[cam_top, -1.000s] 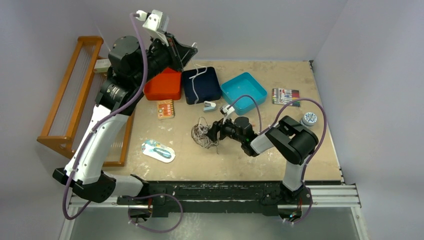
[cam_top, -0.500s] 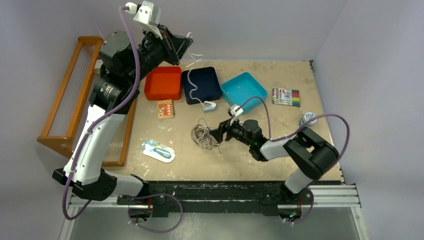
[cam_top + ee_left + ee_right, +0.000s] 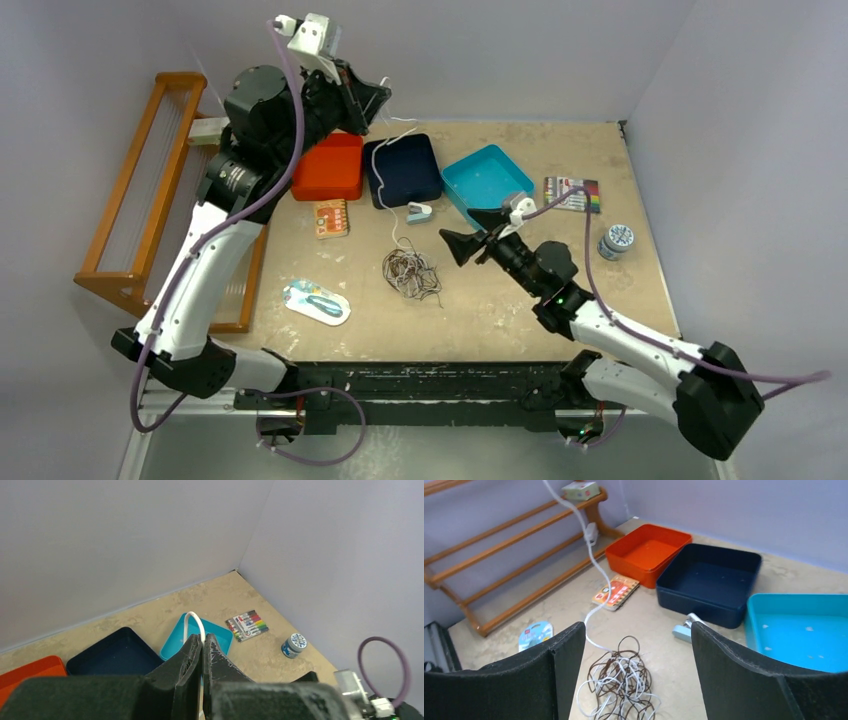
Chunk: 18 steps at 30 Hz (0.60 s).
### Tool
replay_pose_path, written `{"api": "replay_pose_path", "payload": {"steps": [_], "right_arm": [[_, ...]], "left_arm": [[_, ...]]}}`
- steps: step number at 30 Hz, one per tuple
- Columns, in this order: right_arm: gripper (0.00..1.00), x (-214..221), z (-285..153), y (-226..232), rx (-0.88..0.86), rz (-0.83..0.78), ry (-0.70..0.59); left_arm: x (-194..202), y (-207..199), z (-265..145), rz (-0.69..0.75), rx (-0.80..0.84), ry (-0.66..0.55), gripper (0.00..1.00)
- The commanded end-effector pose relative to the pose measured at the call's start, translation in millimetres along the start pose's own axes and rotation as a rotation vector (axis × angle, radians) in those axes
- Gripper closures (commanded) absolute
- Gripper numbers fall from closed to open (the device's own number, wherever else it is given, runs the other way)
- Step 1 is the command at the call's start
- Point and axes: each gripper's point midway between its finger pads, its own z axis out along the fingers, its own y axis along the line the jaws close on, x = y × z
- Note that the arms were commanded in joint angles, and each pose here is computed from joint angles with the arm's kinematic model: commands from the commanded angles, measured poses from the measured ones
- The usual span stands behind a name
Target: Untangle the cables
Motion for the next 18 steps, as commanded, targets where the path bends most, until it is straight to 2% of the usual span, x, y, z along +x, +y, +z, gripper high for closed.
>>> {"api": "replay_pose_path", "payload": {"steps": [1,9,18], "right_arm": [[0.22,-41,-5,-26,0.184,-0.022,-0.045],[0.22,-74,-16,-40,0.292,-0.028,-0.086],[0.22,-80,-11,-44,0.315,-0.055,-0.085]], "left_arm": [[1,6,14,0.029,-0.018,-0.023,1.0],[15,26,42,0.037,-0.089,0.002,1.0],[14,56,78,0.091,-0.216,-0.009,1.0]]}}
